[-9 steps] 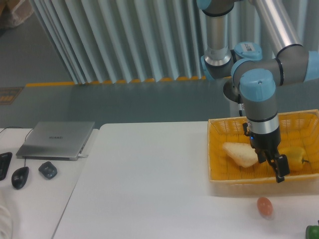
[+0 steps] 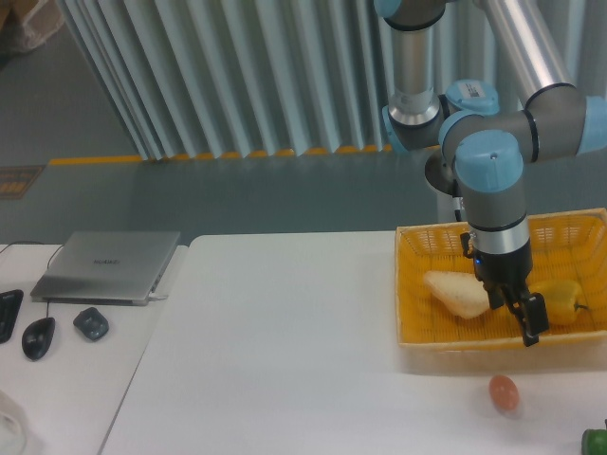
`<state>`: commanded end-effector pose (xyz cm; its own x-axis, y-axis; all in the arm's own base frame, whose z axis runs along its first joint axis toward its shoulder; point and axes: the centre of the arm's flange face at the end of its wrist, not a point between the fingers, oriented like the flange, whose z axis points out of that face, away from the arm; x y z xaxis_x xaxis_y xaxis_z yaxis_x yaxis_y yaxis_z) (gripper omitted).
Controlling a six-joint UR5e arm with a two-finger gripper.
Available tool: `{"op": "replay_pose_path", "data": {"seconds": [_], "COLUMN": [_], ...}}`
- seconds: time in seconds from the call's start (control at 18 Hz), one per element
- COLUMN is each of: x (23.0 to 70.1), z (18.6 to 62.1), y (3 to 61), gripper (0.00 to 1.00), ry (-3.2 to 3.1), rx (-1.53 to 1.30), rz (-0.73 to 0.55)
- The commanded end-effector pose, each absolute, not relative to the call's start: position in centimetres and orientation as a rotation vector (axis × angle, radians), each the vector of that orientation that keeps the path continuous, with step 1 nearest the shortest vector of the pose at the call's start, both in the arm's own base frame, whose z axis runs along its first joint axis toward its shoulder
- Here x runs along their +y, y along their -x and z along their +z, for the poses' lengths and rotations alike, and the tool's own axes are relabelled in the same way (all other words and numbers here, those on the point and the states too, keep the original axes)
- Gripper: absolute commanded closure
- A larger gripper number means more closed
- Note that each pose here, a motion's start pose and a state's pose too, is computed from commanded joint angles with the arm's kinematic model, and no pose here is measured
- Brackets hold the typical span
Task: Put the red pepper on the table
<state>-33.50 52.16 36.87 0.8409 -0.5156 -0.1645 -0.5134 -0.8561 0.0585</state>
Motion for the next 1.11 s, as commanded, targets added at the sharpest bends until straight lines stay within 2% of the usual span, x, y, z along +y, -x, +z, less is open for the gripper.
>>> {"op": "replay_pose_path", "data": {"seconds": [0.72,0.89,1.0,1.11], "x": [50.0,49.6,49.1,49.4], "z": [37.0,36.6,36.2,36.3], "y": [30.8,30.3,29.9,29.4], "gripper": [0.00,0.00,0.01,0.01], "ry": [-3.023,-3.003,-2.962,-2.876], "rx": [-0.798,-0.800,-0.847,-0.974], "rz": [-0.241,-0.191,-0.106,-0.118]}}
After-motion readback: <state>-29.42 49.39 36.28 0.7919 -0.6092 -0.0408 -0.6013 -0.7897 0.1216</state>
